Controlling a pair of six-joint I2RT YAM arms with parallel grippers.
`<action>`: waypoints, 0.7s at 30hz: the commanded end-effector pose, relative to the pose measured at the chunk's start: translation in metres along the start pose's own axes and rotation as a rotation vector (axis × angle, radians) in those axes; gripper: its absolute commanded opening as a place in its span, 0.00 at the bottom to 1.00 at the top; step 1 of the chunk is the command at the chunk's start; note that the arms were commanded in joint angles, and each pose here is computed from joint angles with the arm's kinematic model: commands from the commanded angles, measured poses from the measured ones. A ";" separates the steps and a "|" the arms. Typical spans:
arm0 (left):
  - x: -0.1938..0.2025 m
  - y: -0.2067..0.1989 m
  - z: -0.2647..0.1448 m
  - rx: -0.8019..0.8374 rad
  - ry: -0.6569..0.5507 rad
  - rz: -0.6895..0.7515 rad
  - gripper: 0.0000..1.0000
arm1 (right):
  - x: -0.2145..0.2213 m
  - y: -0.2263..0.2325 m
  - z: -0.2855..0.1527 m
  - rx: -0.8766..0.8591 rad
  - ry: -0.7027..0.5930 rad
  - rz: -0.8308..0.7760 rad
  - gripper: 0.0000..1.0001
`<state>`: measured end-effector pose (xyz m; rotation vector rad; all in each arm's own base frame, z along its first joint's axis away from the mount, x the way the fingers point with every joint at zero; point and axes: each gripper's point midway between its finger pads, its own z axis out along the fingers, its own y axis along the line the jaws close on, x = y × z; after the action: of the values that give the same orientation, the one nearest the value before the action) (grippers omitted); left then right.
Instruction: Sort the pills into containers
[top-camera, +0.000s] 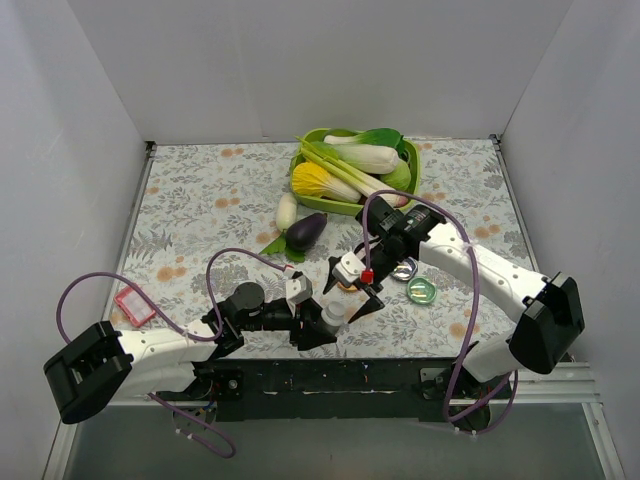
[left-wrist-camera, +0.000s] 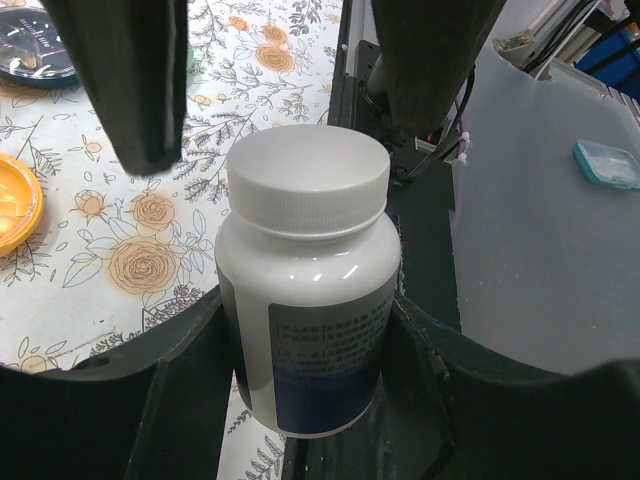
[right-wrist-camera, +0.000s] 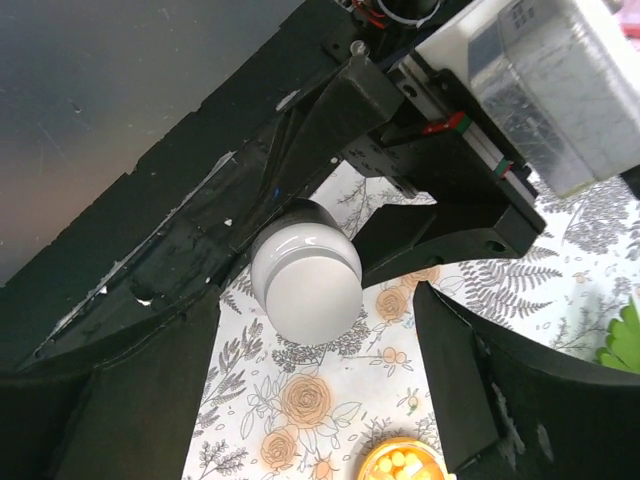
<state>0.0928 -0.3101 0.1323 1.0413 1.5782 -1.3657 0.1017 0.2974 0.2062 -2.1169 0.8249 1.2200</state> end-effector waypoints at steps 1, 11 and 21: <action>-0.023 -0.008 0.006 0.035 -0.051 0.047 0.00 | -0.002 -0.001 0.004 -0.026 0.013 0.036 0.81; -0.026 -0.002 0.006 0.000 -0.065 0.052 0.00 | 0.004 -0.002 0.015 -0.040 0.047 0.141 0.48; -0.049 0.035 -0.005 -0.244 -0.178 0.068 0.00 | 0.013 -0.013 0.024 0.053 0.049 0.580 0.09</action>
<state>0.1024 -0.3085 0.1332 0.9831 1.6012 -1.3058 0.1021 0.3084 0.1876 -2.0897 1.2183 1.2920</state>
